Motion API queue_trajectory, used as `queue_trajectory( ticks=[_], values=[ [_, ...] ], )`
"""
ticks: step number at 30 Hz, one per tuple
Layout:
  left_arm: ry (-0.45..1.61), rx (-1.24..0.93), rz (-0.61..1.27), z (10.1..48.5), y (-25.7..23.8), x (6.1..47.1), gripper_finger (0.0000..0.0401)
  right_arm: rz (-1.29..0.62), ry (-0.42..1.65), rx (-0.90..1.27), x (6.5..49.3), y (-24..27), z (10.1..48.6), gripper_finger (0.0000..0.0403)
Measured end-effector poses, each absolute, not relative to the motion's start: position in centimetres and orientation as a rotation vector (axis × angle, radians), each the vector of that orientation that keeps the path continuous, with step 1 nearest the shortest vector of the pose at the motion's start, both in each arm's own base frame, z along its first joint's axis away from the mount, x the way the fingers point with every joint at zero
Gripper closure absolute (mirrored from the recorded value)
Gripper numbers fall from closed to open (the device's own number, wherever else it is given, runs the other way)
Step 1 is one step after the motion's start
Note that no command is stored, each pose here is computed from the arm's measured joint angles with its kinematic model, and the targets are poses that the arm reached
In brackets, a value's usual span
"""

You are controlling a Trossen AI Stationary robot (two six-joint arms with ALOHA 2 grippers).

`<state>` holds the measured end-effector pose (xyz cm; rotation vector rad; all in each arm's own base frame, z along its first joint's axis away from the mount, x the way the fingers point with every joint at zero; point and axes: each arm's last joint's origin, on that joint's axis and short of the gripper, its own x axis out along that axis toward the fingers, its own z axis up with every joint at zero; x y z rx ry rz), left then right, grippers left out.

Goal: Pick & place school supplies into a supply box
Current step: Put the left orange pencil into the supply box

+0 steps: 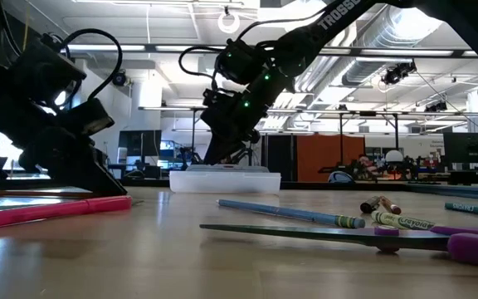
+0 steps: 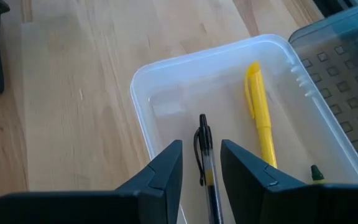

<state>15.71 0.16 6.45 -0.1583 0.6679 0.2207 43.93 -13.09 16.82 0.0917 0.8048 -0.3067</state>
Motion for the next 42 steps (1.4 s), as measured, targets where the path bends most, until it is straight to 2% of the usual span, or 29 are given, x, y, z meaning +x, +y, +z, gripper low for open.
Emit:
queue_trajectory(
  ticks=[9, 17, 22, 25, 28, 35, 40, 42],
  values=[
    [0.596, -0.194, 0.228, 6.9, 0.2, 16.0, 0.0387, -0.307, 0.804, 0.092, 43.9, -13.1, 16.8, 0.0309],
    [0.468, -0.178, 0.264, 8.2, 0.3, 17.8, 0.0374, -0.273, 0.819, 0.058, 44.0, -12.3, 16.9, 0.0309],
    [0.484, -0.171, 0.265, 8.5, 0.3, 18.8, 0.0383, -0.068, 0.773, 0.070, 44.9, -9.7, 17.2, 0.0309],
    [0.456, -0.167, 0.291, 8.9, 0.4, 19.0, 0.0367, -0.021, 0.777, -0.001, 45.3, -7.7, 17.0, 0.0309],
    [0.409, -0.161, 0.340, 9.6, 0.5, 19.0, 0.0334, -0.023, 0.786, -0.062, 45.6, -6.1, 17.0, 0.0309],
    [0.305, -0.068, 0.496, 12.7, 1.0, 18.0, 0.0272, 0.122, 0.705, -0.073, 46.3, -3.2, 17.5, 0.0308],
    [0.182, 0.067, 0.697, 15.9, 1.6, 16.3, 0.0251, 0.213, 0.529, -0.131, 47.6, -2.1, 17.8, 0.0295],
    [0.116, 0.094, 0.755, 17.2, 1.7, 15.6, 0.0248, 0.242, 0.478, -0.132, 48.3, -1.8, 16.7, 0.0281]
  ],
)
